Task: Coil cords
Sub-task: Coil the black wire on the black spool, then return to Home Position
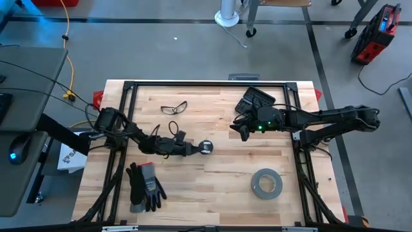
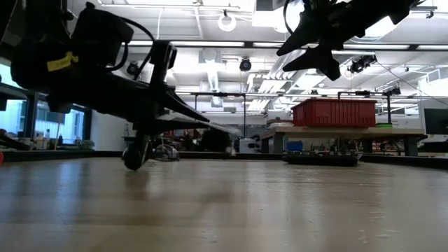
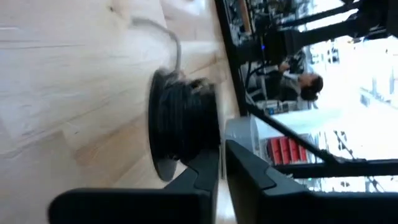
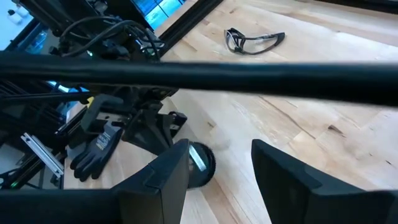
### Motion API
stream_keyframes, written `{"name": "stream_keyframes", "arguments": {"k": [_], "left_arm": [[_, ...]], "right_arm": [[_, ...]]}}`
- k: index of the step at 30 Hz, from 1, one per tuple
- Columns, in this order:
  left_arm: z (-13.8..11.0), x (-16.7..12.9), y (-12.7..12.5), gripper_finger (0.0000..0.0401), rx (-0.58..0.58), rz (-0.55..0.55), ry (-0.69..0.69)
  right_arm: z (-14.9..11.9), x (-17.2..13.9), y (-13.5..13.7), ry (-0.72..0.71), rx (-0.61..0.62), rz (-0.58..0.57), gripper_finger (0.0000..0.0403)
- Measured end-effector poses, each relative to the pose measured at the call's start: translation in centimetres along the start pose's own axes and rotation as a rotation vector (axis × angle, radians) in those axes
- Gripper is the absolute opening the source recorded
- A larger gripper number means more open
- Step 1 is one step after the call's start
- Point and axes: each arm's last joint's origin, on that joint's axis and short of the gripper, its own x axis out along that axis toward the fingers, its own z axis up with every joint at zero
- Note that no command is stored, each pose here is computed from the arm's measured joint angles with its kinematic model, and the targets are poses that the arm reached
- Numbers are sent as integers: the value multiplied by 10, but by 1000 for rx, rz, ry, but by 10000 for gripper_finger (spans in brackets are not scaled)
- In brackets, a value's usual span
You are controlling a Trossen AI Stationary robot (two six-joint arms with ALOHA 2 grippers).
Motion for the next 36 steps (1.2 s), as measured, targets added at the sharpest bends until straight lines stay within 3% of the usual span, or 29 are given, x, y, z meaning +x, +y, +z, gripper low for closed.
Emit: {"name": "stream_keyframes", "arguments": {"k": [10,16,24,32,36], "left_arm": [[15,-2,0,119,64,26,37],[23,-12,3,158,67,55,123],[35,-30,2,168,100,80,208],[46,-38,5,168,171,217,259],[51,-40,-8,168,217,177,287]], "right_arm": [[0,0,0,0,2,2,169],[0,0,0,0,1,2,169],[0,0,0,0,0,3,169],[0,0,0,0,1,2,169],[0,0,0,0,1,2,169]]}}
